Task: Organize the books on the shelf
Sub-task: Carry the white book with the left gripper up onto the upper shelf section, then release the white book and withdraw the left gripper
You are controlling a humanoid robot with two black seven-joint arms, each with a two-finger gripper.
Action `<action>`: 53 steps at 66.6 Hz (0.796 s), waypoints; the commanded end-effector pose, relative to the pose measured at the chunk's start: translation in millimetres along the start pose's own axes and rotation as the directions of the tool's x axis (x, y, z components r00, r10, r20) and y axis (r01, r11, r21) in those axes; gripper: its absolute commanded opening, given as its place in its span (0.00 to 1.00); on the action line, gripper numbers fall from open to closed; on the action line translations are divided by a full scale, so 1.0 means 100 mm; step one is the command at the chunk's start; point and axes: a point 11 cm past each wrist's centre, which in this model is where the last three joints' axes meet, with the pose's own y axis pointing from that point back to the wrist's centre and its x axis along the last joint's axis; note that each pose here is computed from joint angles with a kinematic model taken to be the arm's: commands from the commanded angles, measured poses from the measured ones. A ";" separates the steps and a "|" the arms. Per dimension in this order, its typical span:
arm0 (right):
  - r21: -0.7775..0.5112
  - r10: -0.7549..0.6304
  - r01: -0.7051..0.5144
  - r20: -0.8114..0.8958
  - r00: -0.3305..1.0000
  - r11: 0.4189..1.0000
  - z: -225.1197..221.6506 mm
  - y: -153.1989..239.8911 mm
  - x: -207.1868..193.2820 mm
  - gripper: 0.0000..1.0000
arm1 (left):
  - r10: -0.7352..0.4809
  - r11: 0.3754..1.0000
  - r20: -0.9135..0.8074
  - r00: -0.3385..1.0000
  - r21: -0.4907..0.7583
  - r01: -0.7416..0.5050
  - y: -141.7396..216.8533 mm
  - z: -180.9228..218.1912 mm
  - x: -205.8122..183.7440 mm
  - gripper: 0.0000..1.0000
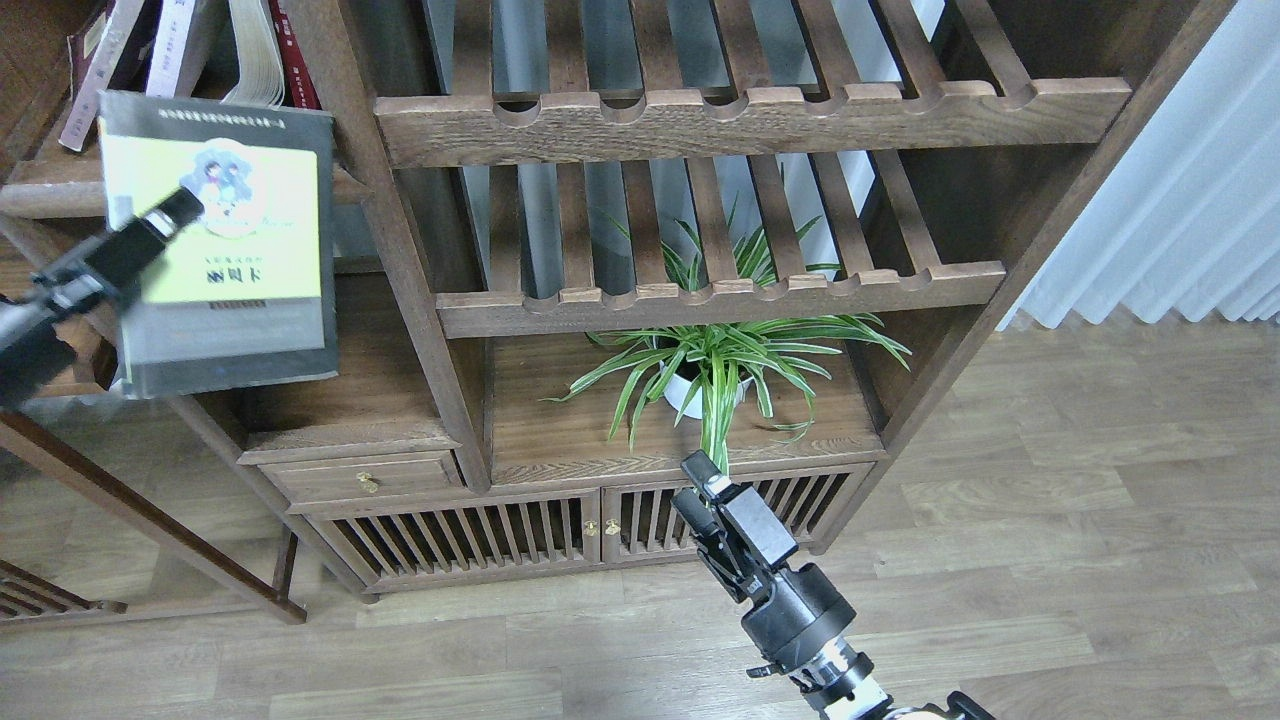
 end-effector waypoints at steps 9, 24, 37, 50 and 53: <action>-0.003 -0.024 0.024 0.004 1.000 1.000 0.02 -0.10 -0.05 0.98 | 0.043 0.999 0.152 0.987 -0.002 -0.043 0.15 0.55 -0.01 0.01; -0.007 -0.036 0.036 -0.003 0.999 0.999 0.01 -0.17 -0.07 0.98 | 0.054 0.998 0.314 0.948 -0.048 -0.041 0.21 1.22 -0.22 0.01; -0.006 -0.040 0.040 -0.004 0.999 0.999 0.00 -0.18 -0.08 0.98 | 0.063 0.997 0.405 0.912 -0.070 -0.038 0.25 1.57 -0.39 0.02; -0.007 -0.062 0.062 -0.003 0.998 0.998 0.01 -0.27 -0.13 0.98 | 0.049 0.996 0.459 0.887 -0.090 -0.008 0.20 1.79 -0.56 0.02; -0.008 -0.068 0.068 -0.004 0.998 0.998 0.01 -0.30 -0.14 0.98 | 0.045 0.997 0.469 0.882 -0.082 -0.007 0.19 1.83 -0.59 0.02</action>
